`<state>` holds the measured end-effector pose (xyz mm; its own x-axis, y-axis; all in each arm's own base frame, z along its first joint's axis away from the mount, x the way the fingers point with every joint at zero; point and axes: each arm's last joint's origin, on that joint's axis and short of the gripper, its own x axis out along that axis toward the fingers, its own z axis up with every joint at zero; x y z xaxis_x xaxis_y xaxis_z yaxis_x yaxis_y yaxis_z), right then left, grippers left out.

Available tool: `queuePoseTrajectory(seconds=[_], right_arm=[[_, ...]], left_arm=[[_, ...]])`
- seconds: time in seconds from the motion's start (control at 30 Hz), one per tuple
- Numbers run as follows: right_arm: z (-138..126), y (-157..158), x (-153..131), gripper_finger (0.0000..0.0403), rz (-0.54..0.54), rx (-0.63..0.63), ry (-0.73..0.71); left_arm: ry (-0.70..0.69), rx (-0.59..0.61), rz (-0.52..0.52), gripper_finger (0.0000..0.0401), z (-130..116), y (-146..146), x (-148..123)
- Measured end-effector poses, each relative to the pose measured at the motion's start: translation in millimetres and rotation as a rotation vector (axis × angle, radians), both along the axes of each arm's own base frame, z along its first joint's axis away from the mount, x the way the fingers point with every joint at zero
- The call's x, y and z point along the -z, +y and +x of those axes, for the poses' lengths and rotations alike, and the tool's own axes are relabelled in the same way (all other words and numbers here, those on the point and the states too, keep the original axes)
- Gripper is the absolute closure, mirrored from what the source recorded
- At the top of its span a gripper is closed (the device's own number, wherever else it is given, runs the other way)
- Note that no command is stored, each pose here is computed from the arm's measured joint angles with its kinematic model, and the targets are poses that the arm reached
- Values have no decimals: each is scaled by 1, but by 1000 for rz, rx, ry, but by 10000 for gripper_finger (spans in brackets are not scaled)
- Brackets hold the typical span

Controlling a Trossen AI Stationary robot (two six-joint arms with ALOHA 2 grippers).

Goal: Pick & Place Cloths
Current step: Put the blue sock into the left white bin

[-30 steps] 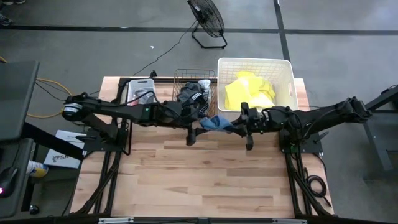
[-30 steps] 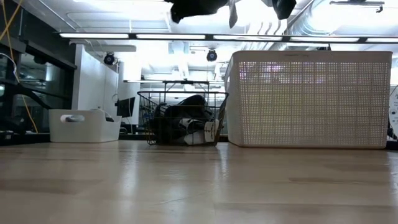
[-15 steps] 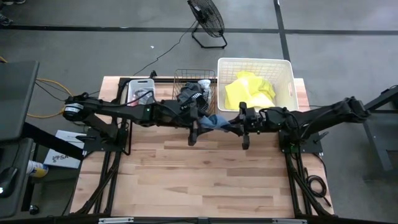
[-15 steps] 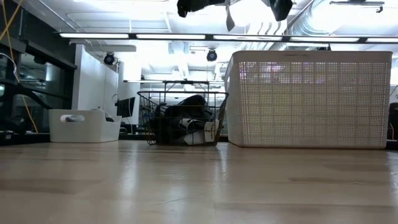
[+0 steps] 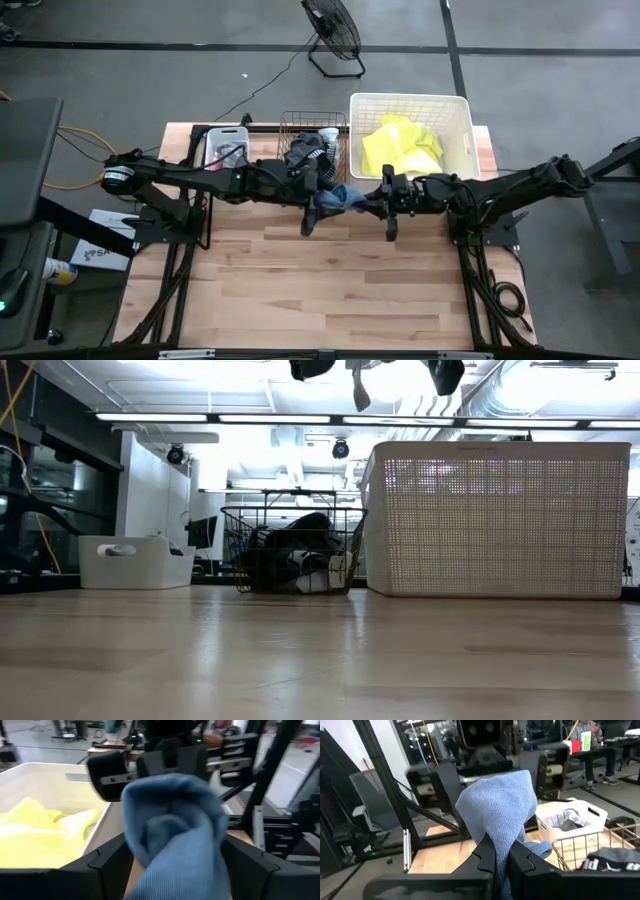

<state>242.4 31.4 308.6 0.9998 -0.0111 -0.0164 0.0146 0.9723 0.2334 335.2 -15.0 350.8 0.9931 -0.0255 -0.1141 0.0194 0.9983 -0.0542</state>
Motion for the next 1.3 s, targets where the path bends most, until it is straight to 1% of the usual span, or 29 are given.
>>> queuePoseTrajectory(seconds=[0.17,0.23,0.47,0.57,0.67,0.77,1.07,1.13,1.3], right_arm=[[0,-1,2,398,-4,50,18],[-1,-2,1,398,-3,52,13],[0,-1,3,398,-2,50,28],[0,-1,3,398,-2,50,28],[0,-1,3,398,-2,50,28],[0,-1,3,398,-2,49,28],[0,-1,3,398,-5,49,34],[0,-1,4,398,-6,50,37],[0,-1,4,397,-7,44,39]], left_arm=[[-18,72,-8,141,0,-2,-2],[-19,74,-9,141,0,-2,-2],[-25,6,-2,141,0,0,-2],[-25,-15,0,150,0,0,-2],[-24,-15,0,177,0,0,-2],[-25,-16,0,218,0,0,-3],[2,-12,0,374,6,0,6],[-1,-7,-2,388,6,0,6],[0,-4,-2,390,6,0,5]])
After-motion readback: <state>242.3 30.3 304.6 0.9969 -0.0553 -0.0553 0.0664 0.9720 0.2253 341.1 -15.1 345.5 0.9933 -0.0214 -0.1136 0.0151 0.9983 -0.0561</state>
